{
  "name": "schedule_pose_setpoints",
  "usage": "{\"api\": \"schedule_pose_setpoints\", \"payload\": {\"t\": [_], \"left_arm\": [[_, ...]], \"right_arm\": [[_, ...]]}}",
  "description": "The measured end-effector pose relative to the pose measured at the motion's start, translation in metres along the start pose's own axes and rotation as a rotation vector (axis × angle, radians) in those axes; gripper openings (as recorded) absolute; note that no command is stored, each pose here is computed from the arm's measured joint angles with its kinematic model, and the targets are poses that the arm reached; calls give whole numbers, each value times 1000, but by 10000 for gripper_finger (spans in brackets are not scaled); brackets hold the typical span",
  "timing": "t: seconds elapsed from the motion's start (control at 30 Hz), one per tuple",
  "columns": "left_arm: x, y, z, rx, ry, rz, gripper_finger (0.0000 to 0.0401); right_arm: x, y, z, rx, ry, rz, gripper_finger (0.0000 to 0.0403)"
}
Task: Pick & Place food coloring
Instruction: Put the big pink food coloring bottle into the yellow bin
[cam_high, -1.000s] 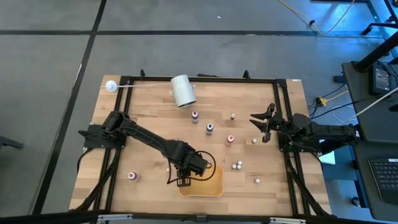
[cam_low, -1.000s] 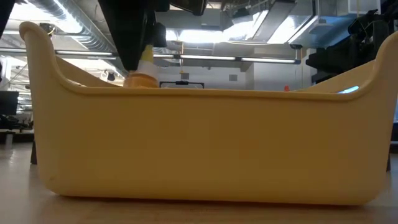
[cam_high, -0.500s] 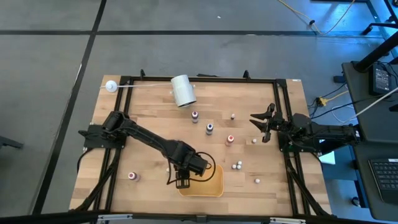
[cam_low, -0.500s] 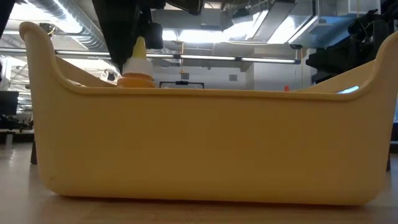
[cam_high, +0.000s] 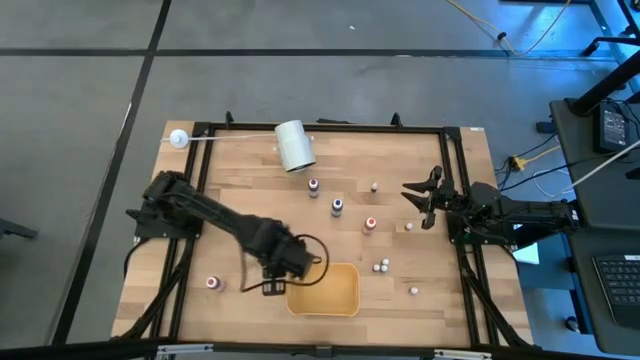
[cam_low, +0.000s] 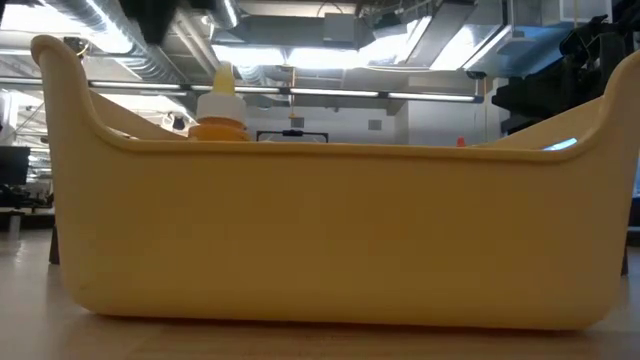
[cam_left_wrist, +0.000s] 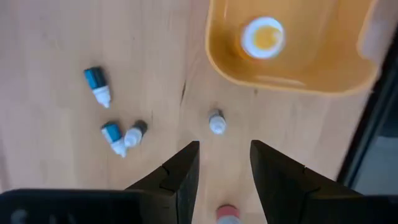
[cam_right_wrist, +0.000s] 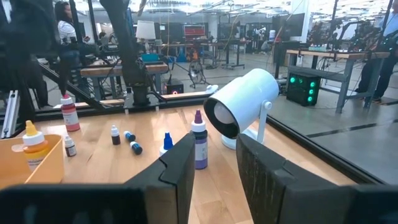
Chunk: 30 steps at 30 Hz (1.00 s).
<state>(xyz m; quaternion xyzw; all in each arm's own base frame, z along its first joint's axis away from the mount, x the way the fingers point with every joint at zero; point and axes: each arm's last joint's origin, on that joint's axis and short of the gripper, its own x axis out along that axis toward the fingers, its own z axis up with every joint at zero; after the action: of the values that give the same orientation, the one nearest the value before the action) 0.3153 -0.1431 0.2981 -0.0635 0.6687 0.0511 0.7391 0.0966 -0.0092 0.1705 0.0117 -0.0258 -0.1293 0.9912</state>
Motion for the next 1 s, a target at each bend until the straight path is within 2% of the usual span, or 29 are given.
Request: {"api": "schedule_pose_setpoints", "payload": {"t": [0.13,0.37,0.6,1.0], "left_arm": [[-24,-9,-21,-60,-122,40,138],[-45,-34,-57,-26,-285,86,134],[-47,-52,-75,127,-292,70,138],[-47,-56,-80,130,-294,66,138]], "right_arm": [[0,0,0,0,0,0,120],[0,0,0,0,0,0,120],[0,0,0,0,0,0,120],[0,0,0,-7,0,-1,120]]}}
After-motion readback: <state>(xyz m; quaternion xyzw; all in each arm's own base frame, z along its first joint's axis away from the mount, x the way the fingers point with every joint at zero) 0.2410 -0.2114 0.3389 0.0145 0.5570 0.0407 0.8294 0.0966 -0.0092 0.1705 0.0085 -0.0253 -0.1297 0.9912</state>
